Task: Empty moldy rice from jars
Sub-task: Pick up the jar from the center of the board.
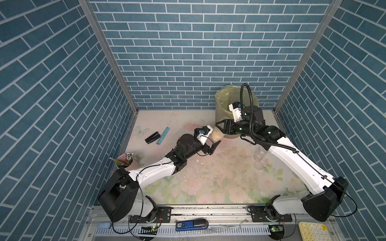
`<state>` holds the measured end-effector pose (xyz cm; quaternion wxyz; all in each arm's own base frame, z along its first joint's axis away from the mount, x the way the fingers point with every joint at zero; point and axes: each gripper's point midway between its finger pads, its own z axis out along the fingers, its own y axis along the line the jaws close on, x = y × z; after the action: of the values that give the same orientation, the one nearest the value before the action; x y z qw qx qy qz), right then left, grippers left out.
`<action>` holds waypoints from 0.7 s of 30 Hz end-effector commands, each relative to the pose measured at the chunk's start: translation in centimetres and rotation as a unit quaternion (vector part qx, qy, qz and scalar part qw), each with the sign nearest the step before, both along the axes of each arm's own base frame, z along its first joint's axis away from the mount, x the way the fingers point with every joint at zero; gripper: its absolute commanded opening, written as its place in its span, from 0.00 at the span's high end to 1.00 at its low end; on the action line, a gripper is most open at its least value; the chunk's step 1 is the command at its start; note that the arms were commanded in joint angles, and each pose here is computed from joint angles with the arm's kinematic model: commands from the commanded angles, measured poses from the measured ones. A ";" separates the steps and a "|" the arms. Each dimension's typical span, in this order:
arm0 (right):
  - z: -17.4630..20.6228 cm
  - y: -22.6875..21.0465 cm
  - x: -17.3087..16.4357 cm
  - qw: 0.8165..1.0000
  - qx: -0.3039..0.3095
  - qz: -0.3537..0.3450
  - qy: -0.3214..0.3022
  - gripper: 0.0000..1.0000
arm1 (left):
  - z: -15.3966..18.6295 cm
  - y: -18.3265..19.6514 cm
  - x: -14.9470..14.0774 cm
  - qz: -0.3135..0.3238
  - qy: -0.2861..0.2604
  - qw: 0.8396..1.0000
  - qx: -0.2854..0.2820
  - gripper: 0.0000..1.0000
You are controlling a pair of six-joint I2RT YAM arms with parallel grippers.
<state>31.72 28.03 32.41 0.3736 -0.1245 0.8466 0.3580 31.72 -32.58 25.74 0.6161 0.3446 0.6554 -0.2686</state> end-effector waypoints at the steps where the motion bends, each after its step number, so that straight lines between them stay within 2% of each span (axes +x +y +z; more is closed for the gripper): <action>1: 1.2 0.6 0.1 0.999 0.031 0.006 -0.006 0.70 | 1.0 -1.1 -0.1 -0.022 -0.015 1.000 -0.002 0.01; 12: 0.7 0.5 -0.1 1.000 0.029 0.008 -0.005 0.71 | 1.3 -2.3 0.0 -0.038 -0.015 0.999 -0.017 0.03; 17: 0.7 0.5 -0.2 0.999 0.031 0.008 -0.007 0.71 | 1.0 -2.5 0.2 -0.040 -0.012 0.999 -0.012 0.11; 21: 0.9 0.4 -0.3 0.999 0.033 0.007 -0.007 0.71 | 0.6 -2.9 0.4 -0.044 -0.006 0.999 -0.009 0.21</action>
<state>31.57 28.31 31.40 0.3615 -0.1224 0.8491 0.3650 32.14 -34.79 25.73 0.6081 0.3644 0.6426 -0.2907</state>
